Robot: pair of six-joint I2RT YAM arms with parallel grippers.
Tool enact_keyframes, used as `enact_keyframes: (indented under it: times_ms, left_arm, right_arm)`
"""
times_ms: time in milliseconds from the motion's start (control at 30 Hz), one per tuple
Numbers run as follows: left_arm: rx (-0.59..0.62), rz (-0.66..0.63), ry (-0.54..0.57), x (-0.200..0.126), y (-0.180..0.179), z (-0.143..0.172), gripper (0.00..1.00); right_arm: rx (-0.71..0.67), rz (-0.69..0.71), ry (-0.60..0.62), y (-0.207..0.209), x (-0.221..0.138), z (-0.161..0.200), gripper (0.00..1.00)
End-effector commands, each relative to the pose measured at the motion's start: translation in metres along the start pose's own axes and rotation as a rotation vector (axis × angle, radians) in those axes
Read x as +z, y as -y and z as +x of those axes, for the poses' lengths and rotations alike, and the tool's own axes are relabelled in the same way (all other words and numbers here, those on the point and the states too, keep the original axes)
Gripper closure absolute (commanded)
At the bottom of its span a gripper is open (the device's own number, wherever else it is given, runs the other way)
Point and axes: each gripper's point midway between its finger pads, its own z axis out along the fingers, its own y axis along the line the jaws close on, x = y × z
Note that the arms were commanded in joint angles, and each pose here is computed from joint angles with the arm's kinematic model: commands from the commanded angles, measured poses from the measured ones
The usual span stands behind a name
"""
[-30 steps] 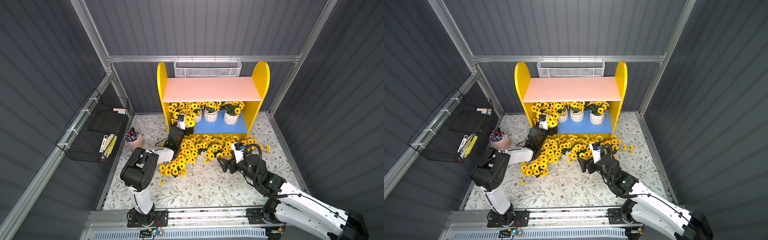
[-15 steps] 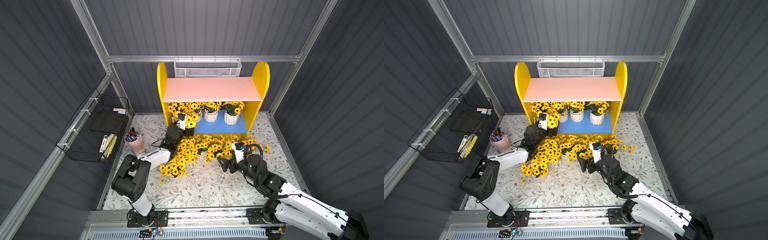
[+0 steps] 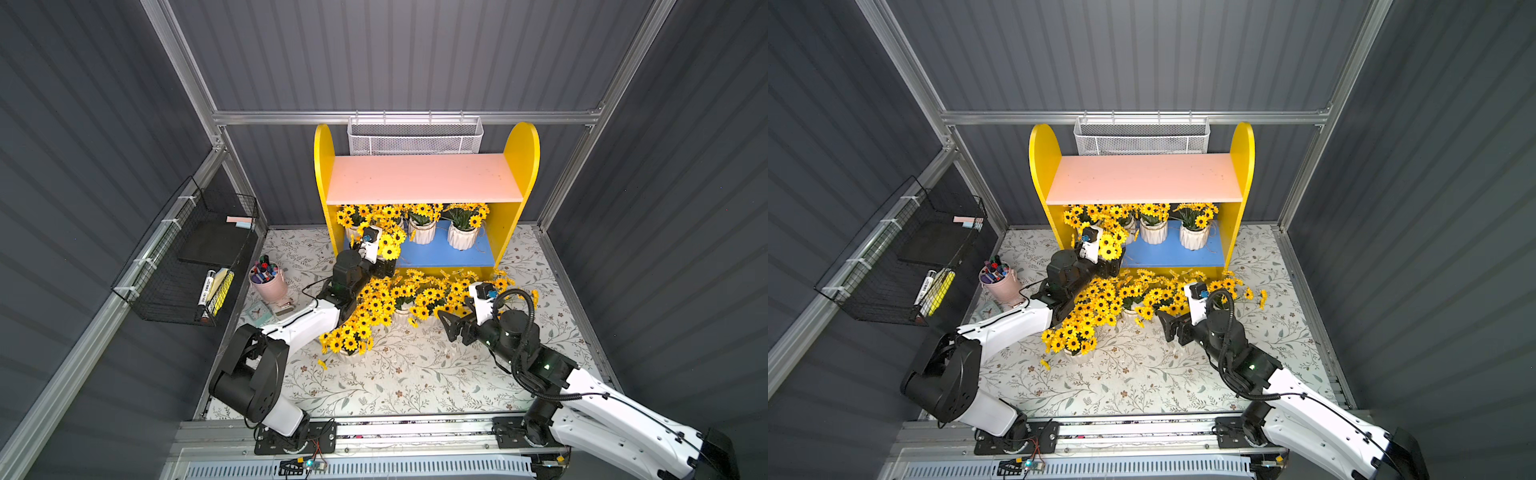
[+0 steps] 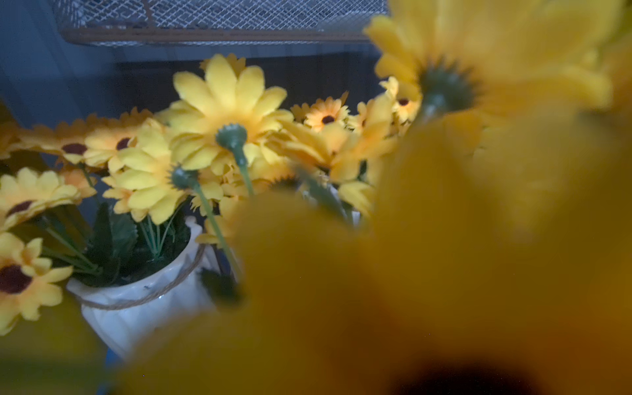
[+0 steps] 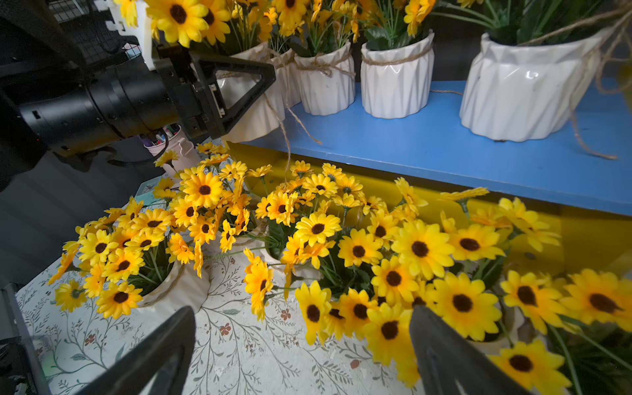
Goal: Take the sunflower pots off the shelves
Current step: Pick up the sunflower pot from the shelf.
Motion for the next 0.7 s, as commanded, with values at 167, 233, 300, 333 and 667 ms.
enact_keyframes:
  times_ms: [167,233,300,333,667]
  left_arm:
    - [-0.006,0.047,0.134,-0.029,0.025,-0.059,1.0]
    - [0.022,0.086,0.128,-0.041,0.046,-0.06,1.0]
    - [0.058,0.11,0.107,-0.056,0.067,-0.059,1.0]
    - [0.066,0.123,0.107,-0.066,0.077,-0.057,1.0]
    - [0.026,0.253,-0.01,-0.155,0.147,0.008,1.0]
  right_arm:
    - [0.011,0.069,0.02,0.016,-0.005,-0.002,0.01]
    - [0.035,0.114,0.003,0.026,-0.005,-0.001,0.01]
    - [0.071,0.159,-0.019,0.038,-0.006,-0.002,0.01]
    - [0.092,0.178,-0.03,0.044,-0.007,-0.002,0.01]
    - [0.186,0.257,0.026,0.076,-0.034,-0.032,0.01]
